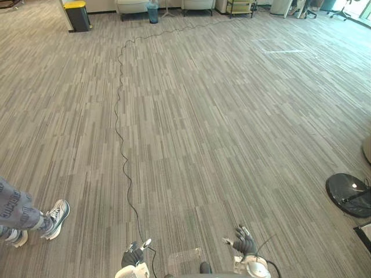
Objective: Pick up cushions and gather them together orderly.
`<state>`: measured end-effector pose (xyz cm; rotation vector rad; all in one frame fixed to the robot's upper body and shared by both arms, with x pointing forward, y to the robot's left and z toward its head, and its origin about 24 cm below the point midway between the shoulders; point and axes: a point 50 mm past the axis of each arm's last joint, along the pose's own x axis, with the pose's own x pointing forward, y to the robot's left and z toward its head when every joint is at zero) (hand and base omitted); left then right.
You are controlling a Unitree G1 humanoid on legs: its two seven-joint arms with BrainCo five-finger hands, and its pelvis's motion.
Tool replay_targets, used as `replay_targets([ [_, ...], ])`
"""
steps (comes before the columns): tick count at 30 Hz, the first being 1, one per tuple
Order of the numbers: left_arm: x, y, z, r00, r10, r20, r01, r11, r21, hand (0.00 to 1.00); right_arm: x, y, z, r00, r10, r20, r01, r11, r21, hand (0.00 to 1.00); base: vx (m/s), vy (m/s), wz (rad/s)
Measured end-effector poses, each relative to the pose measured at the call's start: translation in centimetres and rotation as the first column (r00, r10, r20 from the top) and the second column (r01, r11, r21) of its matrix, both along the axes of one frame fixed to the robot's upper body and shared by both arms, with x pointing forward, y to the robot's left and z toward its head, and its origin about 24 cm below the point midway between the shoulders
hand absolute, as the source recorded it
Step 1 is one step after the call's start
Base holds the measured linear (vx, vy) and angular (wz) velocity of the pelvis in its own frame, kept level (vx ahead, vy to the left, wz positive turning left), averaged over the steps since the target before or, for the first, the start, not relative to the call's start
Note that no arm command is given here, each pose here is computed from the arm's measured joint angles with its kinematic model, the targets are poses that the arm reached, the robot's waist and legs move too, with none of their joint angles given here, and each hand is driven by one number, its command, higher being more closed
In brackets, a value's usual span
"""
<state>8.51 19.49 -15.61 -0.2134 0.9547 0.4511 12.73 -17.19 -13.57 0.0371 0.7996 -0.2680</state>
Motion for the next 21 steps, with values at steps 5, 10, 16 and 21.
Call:
replay_targets([
  [5, -0.8, 0.3, -0.3, 0.999, 0.029, -0.039, -0.03, 1.0, -0.006, 0.0, -0.8, -1.1, -0.4, 0.997, -0.072, -0.037, 0.072, 0.997, -0.003, 0.0, -0.07, -0.04, 0.04],
  [10, -0.6, 0.2, -0.4, 0.998, 0.059, -0.036, -0.059, 0.998, -0.01, 0.0, -2.5, -2.1, -1.2, 0.98, -0.16, -0.115, 0.162, 0.987, 0.007, 0.0, 0.0, -0.032, 0.12],
  [16, -0.1, 0.2, -0.3, 0.999, 0.033, -0.028, -0.033, 0.999, -0.004, 0.0, -3.5, -2.2, -1.7, 0.956, -0.25, -0.155, 0.259, 0.965, 0.04, 0.0, 0.02, -0.032, 0.14],
  [21, 0.4, -0.1, -0.2, 0.998, -0.05, -0.031, 0.051, 0.998, 0.022, 0.0, -3.6, -2.4, -2.0, 0.938, -0.299, -0.174, 0.313, 0.948, 0.057, 0.0, 0.0, -0.04, 0.12],
])
